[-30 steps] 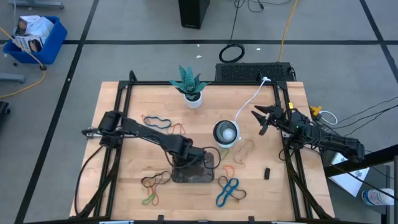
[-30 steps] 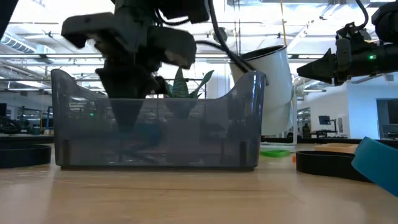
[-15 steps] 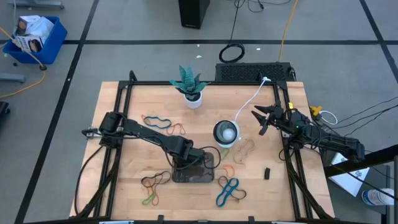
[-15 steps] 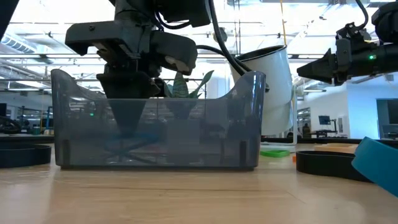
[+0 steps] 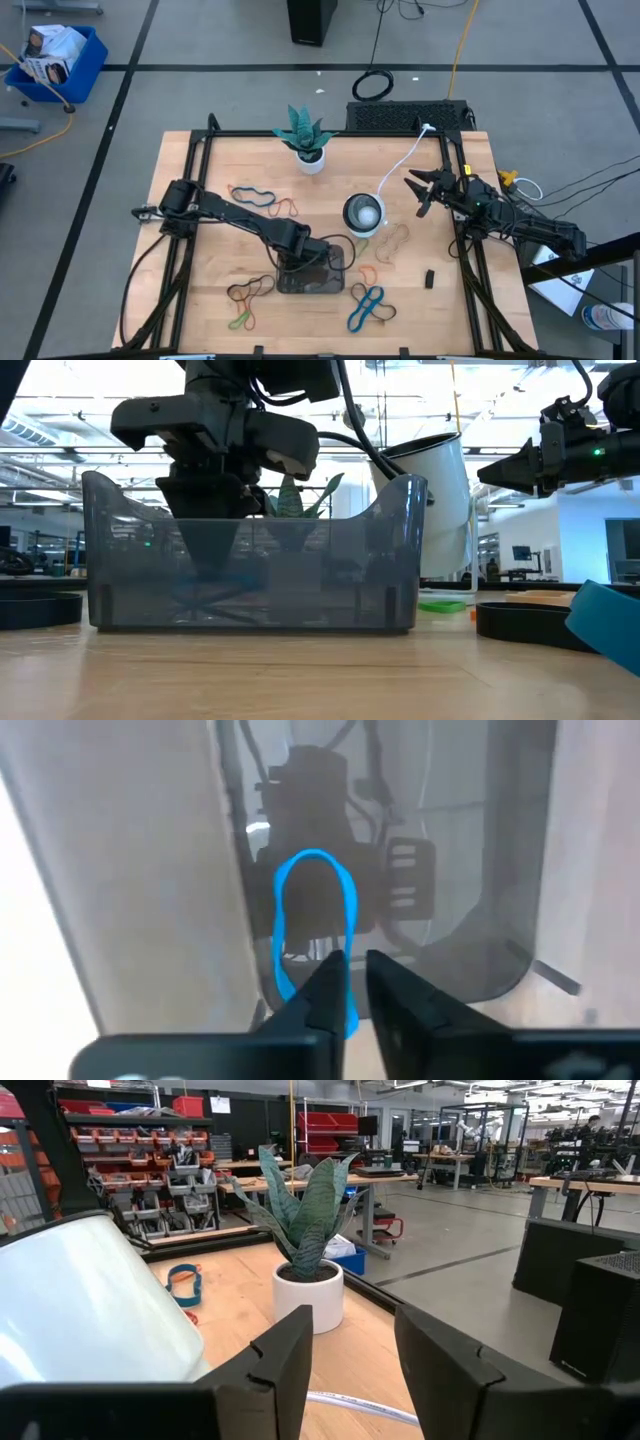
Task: Pick and place rubber bands into bin
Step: Put the middle blue rubber band into the gray bin, then put the left black rubber band into the gray bin
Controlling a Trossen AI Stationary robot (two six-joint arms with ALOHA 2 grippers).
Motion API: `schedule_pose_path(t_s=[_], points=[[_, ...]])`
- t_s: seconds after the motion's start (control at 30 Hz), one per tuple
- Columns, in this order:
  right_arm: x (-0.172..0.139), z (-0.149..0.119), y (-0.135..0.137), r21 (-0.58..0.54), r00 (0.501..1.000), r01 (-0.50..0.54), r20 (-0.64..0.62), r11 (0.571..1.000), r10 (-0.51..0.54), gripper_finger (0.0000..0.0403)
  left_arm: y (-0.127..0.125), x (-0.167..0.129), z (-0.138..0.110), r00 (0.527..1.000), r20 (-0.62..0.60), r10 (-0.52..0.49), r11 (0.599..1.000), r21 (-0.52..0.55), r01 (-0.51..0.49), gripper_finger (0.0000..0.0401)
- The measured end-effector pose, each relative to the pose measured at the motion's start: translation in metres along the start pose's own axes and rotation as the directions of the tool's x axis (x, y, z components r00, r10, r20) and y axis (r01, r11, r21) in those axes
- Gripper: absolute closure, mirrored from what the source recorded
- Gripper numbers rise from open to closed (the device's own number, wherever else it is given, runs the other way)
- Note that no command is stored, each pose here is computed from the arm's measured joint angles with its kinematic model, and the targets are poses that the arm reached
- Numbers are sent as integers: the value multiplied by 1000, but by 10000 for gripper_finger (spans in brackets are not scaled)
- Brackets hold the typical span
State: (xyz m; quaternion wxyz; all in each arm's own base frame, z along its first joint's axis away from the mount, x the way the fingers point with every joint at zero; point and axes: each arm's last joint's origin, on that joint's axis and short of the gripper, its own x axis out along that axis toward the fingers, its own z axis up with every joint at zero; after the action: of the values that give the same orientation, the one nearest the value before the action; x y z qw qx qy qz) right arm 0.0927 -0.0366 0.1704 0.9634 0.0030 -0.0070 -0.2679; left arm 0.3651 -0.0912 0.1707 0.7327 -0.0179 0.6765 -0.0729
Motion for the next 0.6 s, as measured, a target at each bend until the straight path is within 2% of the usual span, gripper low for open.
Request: schedule_pose_path(t_s=[0.3, 0.43, 0.6], points=[[0, 0, 0, 0, 1000, 0, 0, 1000, 0, 261, 1, 0, 0, 1000, 3, 21, 1000, -3, -21, 224], [0, 0, 0, 0, 1000, 0, 0, 1000, 0, 261, -1, -7, -1, 1000, 18, -10, 1000, 5, 10, 198], [0, 0, 0, 0, 1000, 0, 0, 1000, 0, 261, -4, -43, -5, 990, 134, -41, 999, 31, 37, 183]])
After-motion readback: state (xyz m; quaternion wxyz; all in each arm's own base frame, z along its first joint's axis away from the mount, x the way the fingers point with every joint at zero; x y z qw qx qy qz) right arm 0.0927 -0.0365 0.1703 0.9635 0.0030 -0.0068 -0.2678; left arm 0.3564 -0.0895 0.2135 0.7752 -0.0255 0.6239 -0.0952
